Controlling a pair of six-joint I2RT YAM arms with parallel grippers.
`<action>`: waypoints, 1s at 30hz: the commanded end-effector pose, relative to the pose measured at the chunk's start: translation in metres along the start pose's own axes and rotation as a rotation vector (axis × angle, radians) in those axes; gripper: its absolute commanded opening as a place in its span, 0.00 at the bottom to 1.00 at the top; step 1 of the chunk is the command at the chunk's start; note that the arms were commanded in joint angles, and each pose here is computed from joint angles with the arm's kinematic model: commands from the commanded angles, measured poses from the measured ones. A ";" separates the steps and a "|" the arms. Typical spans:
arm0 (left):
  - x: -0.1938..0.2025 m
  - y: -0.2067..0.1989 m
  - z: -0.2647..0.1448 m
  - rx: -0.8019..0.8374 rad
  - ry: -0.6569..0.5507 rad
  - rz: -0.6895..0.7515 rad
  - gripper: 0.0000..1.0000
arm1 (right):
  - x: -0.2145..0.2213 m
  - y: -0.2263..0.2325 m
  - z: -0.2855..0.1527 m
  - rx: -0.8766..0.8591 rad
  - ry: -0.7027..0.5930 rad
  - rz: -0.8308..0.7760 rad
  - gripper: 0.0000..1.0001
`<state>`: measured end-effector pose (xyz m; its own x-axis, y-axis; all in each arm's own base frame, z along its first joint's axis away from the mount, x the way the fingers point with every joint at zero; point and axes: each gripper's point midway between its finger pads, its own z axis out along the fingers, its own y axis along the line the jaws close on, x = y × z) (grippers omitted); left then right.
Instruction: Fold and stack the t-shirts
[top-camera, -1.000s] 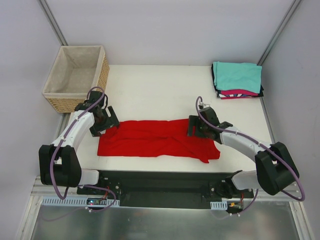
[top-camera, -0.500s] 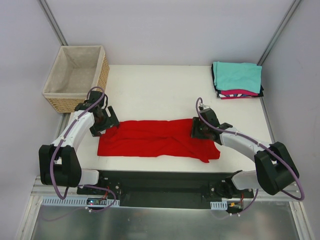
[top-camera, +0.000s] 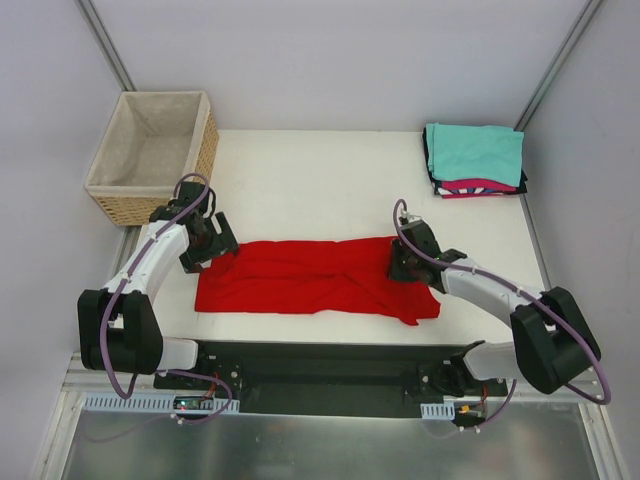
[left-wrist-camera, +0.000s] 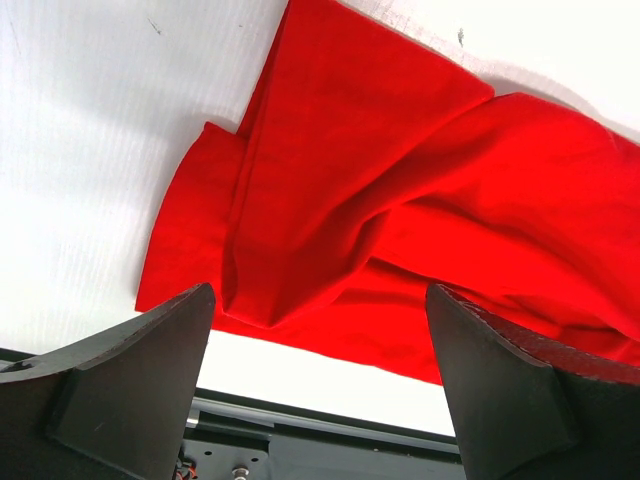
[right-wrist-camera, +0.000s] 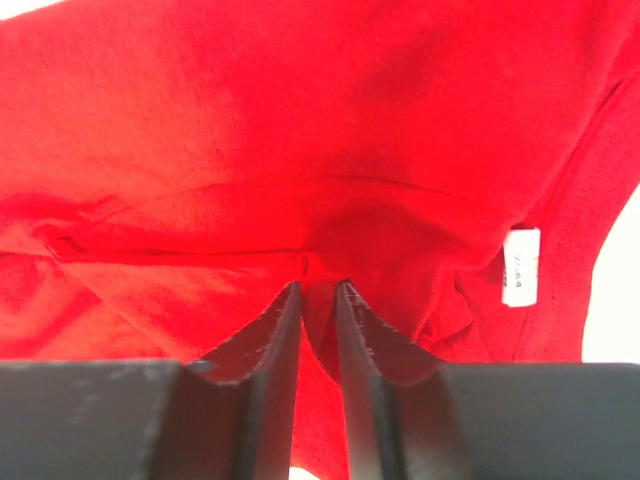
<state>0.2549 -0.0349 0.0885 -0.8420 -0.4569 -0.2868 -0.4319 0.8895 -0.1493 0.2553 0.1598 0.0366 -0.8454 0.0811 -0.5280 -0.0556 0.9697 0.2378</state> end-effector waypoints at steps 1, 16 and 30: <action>0.005 0.002 0.001 -0.009 0.010 0.010 0.87 | -0.003 -0.001 -0.009 -0.007 -0.027 0.013 0.20; 0.004 -0.001 -0.001 0.001 0.006 0.008 0.86 | -0.019 0.020 -0.049 -0.048 -0.102 -0.045 0.01; 0.003 -0.002 -0.005 0.016 -0.007 0.014 0.86 | 0.010 0.088 -0.053 -0.136 -0.044 -0.179 0.01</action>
<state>0.2549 -0.0359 0.0887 -0.8427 -0.4569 -0.2846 -0.4302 0.8895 -0.1543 0.2125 0.2161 0.0883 -0.7969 -0.0789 -0.5990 -0.2729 0.9316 0.2403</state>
